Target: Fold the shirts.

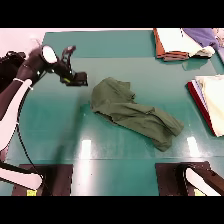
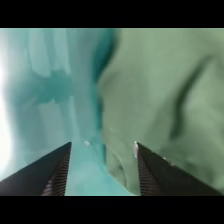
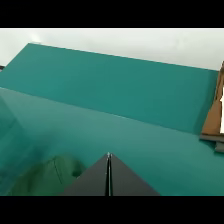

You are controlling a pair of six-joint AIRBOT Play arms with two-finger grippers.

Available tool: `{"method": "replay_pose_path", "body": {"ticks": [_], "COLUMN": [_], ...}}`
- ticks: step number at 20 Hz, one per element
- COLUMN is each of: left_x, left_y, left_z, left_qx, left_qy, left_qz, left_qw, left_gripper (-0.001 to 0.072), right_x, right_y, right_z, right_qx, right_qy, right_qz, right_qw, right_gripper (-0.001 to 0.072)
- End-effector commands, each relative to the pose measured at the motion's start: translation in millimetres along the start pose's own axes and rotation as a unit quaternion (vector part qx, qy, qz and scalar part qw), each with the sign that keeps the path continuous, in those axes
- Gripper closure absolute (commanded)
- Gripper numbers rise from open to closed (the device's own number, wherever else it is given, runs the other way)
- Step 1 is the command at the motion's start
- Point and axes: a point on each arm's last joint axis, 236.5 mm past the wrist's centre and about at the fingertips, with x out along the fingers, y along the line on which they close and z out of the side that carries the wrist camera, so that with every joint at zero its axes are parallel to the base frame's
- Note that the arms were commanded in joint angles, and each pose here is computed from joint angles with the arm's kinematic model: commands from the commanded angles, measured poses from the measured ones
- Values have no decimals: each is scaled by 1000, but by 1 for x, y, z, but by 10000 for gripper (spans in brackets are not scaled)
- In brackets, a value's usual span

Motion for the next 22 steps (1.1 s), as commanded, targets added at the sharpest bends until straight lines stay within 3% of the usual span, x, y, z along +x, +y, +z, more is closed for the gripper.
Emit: {"method": "replay_pose_path", "body": {"ticks": [1,9,11,14,17,18,20,22], "left_x": [48,83,78,52,15,4,-9,-12], "left_y": [18,-19,-21,-20,-24,-27,-32,-33], "left_z": [-30,-31,-25,0,28,34,42,44], "left_qx": [-76,-58,-60,-54,-19,-4,18,21], "left_qy": [18,5,-1,-17,-44,-52,-64,-66], "left_qz": [-33,-66,-72,-79,-87,-84,-83,-84], "left_qw": [996,996,996,995,995,995,994,994], "left_gripper": [235,240,688,682,682,682,682,682], "right_x": [7,8,7,3,-3,-6,-11,-10], "right_y": [-4,-5,-10,-35,-87,-99,-107,-97], "right_z": [-10,-14,-30,-87,-176,-216,-304,-373], "right_qx": [9,10,14,56,167,214,314,387], "right_qy": [11,18,52,157,230,256,314,355], "right_qz": [0,0,-1,-10,-55,-66,-72,-65], "right_qw": [1000,1000,999,986,957,940,893,849], "right_gripper": [696,696,696,695,694,671,237,215]}}
